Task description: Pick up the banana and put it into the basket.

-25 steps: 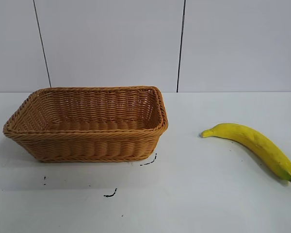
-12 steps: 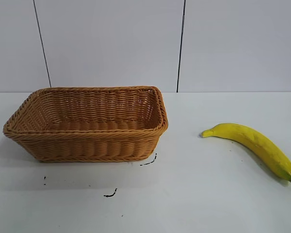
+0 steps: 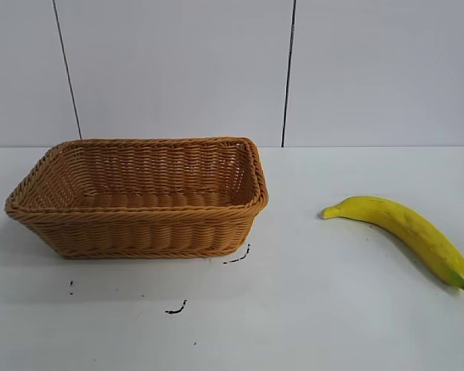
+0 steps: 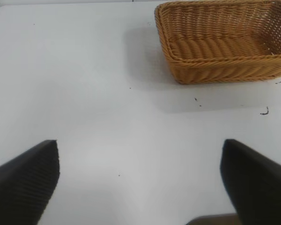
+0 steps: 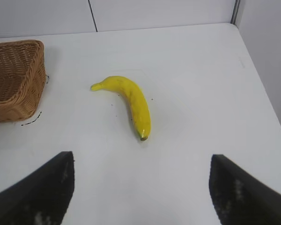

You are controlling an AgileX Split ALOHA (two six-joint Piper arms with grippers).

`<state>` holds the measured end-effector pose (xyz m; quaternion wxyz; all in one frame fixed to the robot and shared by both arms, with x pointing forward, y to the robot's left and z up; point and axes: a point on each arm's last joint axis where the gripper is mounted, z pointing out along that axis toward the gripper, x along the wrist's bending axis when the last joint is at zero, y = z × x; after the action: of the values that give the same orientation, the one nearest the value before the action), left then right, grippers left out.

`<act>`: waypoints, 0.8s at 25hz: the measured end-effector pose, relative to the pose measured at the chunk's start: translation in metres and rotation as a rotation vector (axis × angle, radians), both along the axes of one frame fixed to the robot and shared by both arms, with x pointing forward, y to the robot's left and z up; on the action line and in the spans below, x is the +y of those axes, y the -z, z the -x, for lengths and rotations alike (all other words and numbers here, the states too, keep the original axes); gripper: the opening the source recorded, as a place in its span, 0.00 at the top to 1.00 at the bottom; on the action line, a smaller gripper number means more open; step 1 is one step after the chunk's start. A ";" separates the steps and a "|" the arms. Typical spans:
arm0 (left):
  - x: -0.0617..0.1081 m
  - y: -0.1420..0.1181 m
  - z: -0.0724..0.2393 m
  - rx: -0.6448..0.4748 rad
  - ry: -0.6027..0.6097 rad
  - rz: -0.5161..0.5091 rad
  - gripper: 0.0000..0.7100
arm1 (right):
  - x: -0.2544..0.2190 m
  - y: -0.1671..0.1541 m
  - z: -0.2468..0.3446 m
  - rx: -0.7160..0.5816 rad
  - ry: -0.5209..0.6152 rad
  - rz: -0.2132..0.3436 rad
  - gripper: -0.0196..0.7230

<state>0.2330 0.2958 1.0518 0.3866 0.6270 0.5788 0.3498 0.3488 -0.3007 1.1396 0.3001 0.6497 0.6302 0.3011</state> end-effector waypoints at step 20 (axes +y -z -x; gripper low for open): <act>0.000 0.000 0.000 0.000 0.000 0.000 0.02 | 0.015 0.044 -0.244 0.472 -0.195 0.071 0.04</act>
<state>0.2330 0.2958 1.0518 0.3866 0.6270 0.5788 0.3498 0.5924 -0.2857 1.0955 0.1366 0.6273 0.7526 0.1464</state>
